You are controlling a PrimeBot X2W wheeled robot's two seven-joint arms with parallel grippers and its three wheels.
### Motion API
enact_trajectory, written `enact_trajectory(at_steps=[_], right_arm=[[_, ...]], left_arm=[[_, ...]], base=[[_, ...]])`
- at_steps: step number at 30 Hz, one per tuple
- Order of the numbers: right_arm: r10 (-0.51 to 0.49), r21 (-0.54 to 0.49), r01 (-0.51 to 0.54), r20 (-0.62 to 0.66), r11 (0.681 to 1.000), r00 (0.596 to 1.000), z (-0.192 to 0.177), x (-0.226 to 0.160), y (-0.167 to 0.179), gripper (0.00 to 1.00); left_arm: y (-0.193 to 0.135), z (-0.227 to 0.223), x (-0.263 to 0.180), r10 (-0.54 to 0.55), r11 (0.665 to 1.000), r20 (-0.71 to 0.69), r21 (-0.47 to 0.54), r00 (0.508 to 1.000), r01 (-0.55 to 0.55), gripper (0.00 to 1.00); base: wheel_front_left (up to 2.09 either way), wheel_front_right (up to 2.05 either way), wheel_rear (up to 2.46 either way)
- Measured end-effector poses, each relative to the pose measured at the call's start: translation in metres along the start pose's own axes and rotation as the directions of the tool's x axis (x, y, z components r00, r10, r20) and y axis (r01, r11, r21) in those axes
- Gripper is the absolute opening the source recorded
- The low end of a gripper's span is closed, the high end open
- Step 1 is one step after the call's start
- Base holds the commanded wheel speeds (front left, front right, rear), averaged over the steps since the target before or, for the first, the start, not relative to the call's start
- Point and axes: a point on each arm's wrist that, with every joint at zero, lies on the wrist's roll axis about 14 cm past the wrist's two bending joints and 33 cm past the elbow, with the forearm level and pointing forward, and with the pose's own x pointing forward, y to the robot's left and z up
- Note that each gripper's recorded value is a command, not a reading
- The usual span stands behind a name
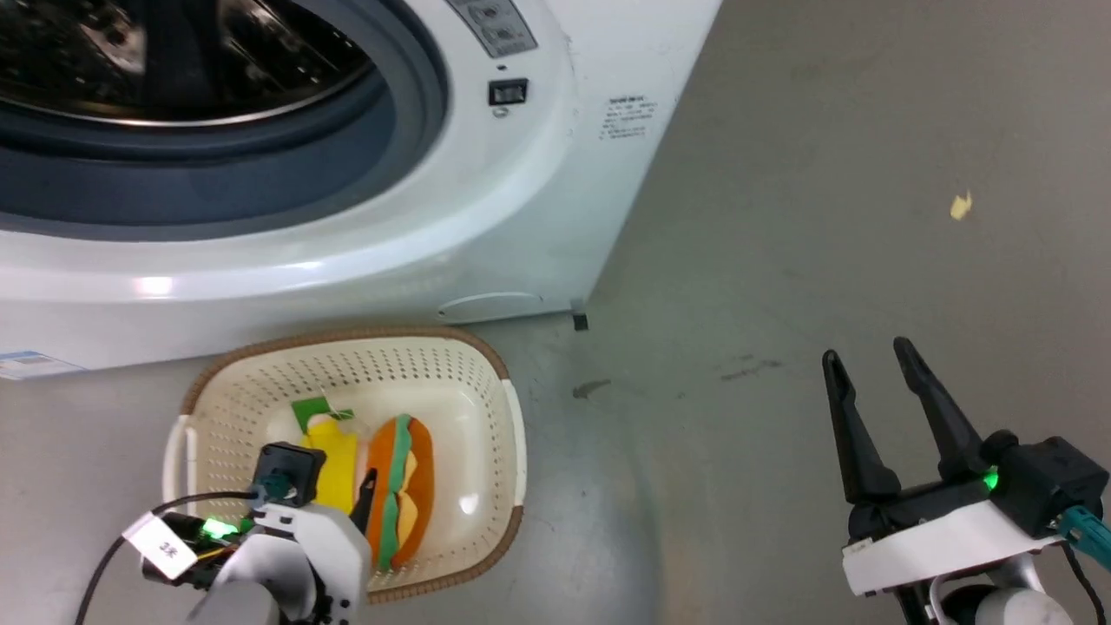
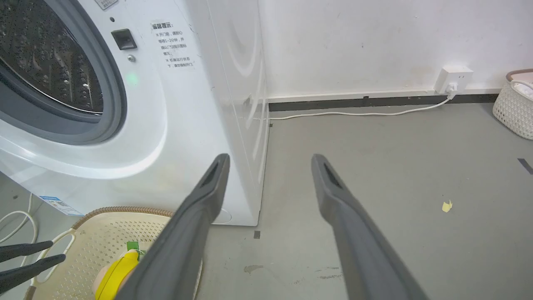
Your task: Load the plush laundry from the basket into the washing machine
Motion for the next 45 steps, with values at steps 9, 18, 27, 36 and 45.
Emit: enact_trajectory(at_steps=[9, 18, 27, 36, 45], right_arm=[[-0.030, 0.016, 0.031, -0.034, 0.999, 0.999, -0.015, 0.007, -0.009, 1.00], [-0.052, 0.028, 0.053, -0.061, 0.998, 0.997, -0.030, 0.014, -0.016, 1.00], [-0.080, 0.028, 0.083, -0.097, 0.996, 0.992, -0.047, 0.018, -0.024, 1.00], [-0.101, 0.032, 0.106, -0.125, 0.994, 0.987, -0.063, 0.024, -0.031, 1.00], [-0.132, 0.030, 0.138, -0.166, 0.990, 0.977, -0.082, 0.024, -0.039, 1.00]], left_arm=[[0.002, -0.031, 0.030, -0.055, 0.998, -0.143, 0.011, 0.988, 0.057, 1.00], [0.004, -0.062, 0.057, -0.096, 0.993, -0.290, 0.039, 0.952, 0.112, 1.00], [0.008, -0.091, 0.082, -0.112, 0.987, -0.425, 0.055, 0.898, 0.149, 1.00], [0.019, -0.117, 0.107, -0.106, 0.975, -0.525, 0.111, 0.844, 0.191, 1.00], [0.027, -0.142, 0.132, -0.099, 0.975, -0.575, 0.107, 0.812, 0.195, 1.00]], base=[[0.00, 0.00, 0.00], [0.00, 0.00, 0.00], [0.00, 0.00, 0.00], [0.00, 0.00, 0.00], [0.00, 0.00, 0.00]])
